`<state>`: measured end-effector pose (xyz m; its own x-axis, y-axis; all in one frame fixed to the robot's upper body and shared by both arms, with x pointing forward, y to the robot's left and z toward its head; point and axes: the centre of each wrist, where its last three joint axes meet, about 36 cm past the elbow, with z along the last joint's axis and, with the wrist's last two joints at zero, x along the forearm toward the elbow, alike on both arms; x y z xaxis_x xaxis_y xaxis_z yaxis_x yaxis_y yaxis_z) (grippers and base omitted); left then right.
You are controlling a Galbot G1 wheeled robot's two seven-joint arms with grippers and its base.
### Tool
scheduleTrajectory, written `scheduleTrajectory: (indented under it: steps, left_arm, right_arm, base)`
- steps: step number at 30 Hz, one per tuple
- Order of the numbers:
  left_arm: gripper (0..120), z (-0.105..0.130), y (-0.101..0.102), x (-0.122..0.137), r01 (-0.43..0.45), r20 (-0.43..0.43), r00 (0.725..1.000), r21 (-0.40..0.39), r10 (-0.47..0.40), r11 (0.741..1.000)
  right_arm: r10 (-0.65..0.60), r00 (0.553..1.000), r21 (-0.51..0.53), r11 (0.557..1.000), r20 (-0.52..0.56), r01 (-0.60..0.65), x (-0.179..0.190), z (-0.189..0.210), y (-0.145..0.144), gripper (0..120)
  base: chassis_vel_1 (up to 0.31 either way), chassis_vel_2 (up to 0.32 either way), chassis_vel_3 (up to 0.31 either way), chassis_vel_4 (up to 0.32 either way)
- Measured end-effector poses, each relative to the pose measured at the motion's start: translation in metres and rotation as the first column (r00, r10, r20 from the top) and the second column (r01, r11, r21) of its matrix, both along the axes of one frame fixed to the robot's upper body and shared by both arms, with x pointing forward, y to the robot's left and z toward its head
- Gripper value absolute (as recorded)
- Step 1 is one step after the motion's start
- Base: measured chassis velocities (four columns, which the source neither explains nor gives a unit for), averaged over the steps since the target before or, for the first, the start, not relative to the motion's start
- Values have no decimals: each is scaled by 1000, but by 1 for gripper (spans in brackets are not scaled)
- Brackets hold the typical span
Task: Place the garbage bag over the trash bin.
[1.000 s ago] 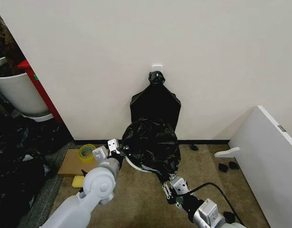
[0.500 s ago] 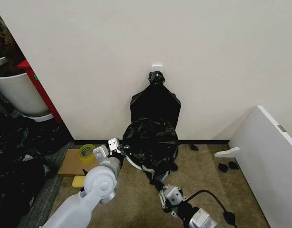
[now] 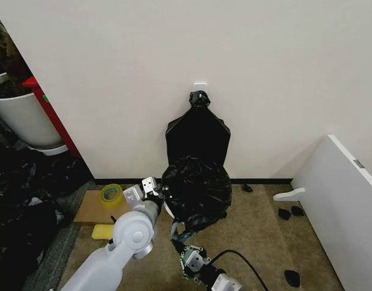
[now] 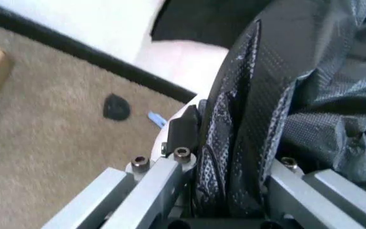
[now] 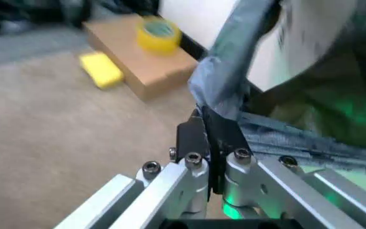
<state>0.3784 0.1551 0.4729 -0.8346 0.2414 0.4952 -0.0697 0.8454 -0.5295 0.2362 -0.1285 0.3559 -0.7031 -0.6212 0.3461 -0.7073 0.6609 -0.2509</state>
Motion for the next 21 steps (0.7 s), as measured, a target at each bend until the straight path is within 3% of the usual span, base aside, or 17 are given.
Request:
scheduleTrajectory:
  steps: [2, 7, 19, 21]
  left_arm:
    - [0, 4, -1, -6, 6, -30, 1000, -33, -7, 999]
    - [0, 5, -4, -10, 4, -59, 998, -66, -8, 998]
    - [0, 5, 3, -6, -20, -71, 997, -72, 15, 997]
    - [0, 4, 5, -3, -33, -69, 997, -71, 28, 997]
  right_arm:
    - [-87, 996, -36, 996, -13, 86, 9, -7, 0, 0]
    - [-161, 986, -77, 984, -34, 158, 12, -10, 2, 0]
    - [-162, 986, -90, 983, -35, 158, 5, -5, -15, 0]
    - [-138, 990, -71, 988, -32, 135, 0, -1, -20, 7]
  base:
    - [0, 0, 0, 0]
    - [0, 0, 0, 0]
    - [0, 0, 0, 0]
    - [0, 0, 0, 0]
